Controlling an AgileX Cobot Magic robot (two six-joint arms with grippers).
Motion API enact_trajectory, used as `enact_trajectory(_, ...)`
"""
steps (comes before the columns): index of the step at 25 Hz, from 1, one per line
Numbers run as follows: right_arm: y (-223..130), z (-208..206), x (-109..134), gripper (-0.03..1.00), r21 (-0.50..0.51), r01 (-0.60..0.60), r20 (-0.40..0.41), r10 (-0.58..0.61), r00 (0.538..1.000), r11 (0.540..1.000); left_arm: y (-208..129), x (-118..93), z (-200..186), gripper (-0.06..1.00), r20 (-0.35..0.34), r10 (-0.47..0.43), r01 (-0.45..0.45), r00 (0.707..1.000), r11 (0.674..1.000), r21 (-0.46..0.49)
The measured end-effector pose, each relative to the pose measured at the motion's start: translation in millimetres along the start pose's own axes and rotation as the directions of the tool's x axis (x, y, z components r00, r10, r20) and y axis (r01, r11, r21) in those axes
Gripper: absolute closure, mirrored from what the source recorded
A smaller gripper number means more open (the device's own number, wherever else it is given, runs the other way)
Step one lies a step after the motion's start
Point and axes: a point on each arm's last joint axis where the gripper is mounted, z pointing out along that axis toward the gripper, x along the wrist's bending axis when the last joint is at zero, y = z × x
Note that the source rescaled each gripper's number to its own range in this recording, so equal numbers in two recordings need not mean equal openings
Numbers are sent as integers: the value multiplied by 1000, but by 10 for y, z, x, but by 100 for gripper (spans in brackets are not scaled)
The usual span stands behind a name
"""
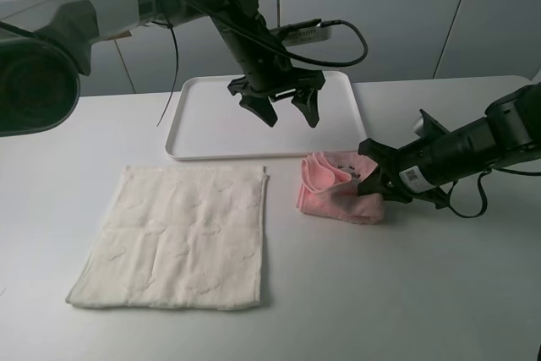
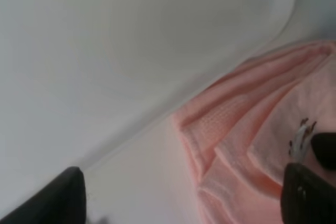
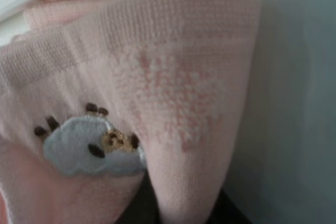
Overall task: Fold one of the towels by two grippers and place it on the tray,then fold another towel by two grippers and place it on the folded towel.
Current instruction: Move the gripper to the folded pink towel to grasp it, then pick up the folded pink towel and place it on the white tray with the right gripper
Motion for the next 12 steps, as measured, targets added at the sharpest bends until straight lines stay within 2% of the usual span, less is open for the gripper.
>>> enact_trajectory(3, 17, -43, 29, 87, -20, 18, 6, -18, 1000, 1000, 17, 26, -40, -2, 52, -10, 11, 999, 1000, -10)
enact_trajectory(5, 41, -109, 71, 87, -46, 37, 7, -36, 999, 998, 23, 69, -158, -2, 59, 14, -12, 998, 1000, -28)
enact_trajectory(6, 53, -154, 105, 87, -61, 50, 2, -50, 999, 997, 12, 85, -212, -2, 51, 42, -40, 998, 999, -32)
enact_trajectory(9, 84, -292, 227, 87, -95, 99, -28, -103, 994, 991, -36, 153, -466, -2, -27, 142, -143, 989, 989, -41)
enact_trajectory(12, 184, -377, 426, 87, -94, 165, -116, -175, 978, 982, -66, 203, -752, -2, -37, 162, -164, 986, 983, -77)
